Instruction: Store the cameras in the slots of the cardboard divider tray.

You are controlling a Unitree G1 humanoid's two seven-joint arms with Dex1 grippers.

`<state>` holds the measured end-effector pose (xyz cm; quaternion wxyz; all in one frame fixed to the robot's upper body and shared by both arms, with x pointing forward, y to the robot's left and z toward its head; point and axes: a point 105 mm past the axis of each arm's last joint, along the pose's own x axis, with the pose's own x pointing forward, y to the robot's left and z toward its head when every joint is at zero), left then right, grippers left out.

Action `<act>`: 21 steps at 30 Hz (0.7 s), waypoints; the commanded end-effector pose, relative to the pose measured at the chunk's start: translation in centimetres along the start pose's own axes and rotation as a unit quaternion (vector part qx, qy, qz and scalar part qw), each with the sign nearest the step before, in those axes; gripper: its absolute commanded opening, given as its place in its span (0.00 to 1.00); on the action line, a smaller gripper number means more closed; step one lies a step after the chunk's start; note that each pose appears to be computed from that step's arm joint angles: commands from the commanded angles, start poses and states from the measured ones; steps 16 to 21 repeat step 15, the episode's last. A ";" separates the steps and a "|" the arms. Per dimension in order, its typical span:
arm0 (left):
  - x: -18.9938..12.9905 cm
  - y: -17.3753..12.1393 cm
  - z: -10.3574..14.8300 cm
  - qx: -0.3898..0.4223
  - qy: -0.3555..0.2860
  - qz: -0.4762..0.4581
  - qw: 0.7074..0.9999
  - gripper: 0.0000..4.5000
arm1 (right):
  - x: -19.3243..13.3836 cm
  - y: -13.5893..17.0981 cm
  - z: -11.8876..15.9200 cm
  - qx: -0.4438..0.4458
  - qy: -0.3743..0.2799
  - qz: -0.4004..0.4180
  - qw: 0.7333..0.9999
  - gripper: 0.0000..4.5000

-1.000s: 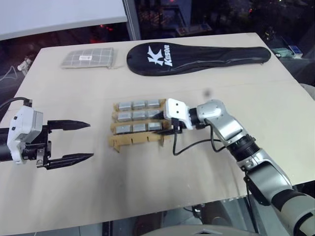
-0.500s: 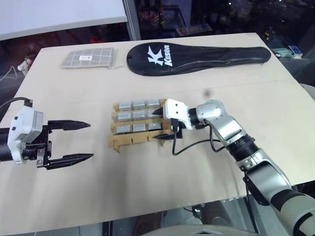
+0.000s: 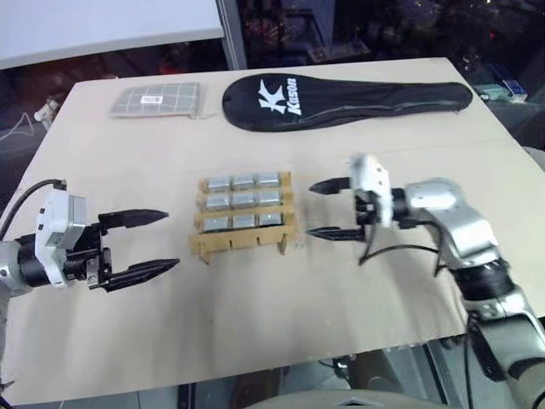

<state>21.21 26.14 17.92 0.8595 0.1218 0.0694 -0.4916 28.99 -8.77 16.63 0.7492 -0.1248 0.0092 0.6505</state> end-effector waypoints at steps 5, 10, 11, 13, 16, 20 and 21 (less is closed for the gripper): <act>-0.2 0.0 -3.8 -0.005 0.036 0.128 0.991 1.00 | -8.4 2.2 -3.5 0.043 0.036 -0.084 0.995 0.99; -0.9 -2.2 -6.5 -0.045 0.045 0.164 0.984 1.00 | -11.8 3.1 -5.6 0.069 0.035 -0.145 0.986 0.99; -1.0 -2.4 -7.0 -0.049 0.047 0.171 0.983 1.00 | -12.1 3.2 -5.8 0.074 0.035 -0.150 0.985 0.99; -1.0 -2.5 -7.9 -0.041 0.049 0.184 0.981 1.00 | -12.6 3.4 -6.6 0.074 0.041 -0.164 0.983 0.99; -0.5 -2.9 -8.2 -0.034 0.048 0.189 0.980 1.00 | -12.8 3.7 -7.0 0.073 0.041 -0.169 0.982 0.99; -0.5 -2.9 -8.2 -0.034 0.048 0.189 0.980 1.00 | -12.8 3.7 -7.0 0.073 0.041 -0.169 0.982 0.99; -0.5 -2.9 -8.2 -0.034 0.048 0.189 0.980 1.00 | -12.8 3.7 -7.0 0.073 0.041 -0.169 0.982 0.99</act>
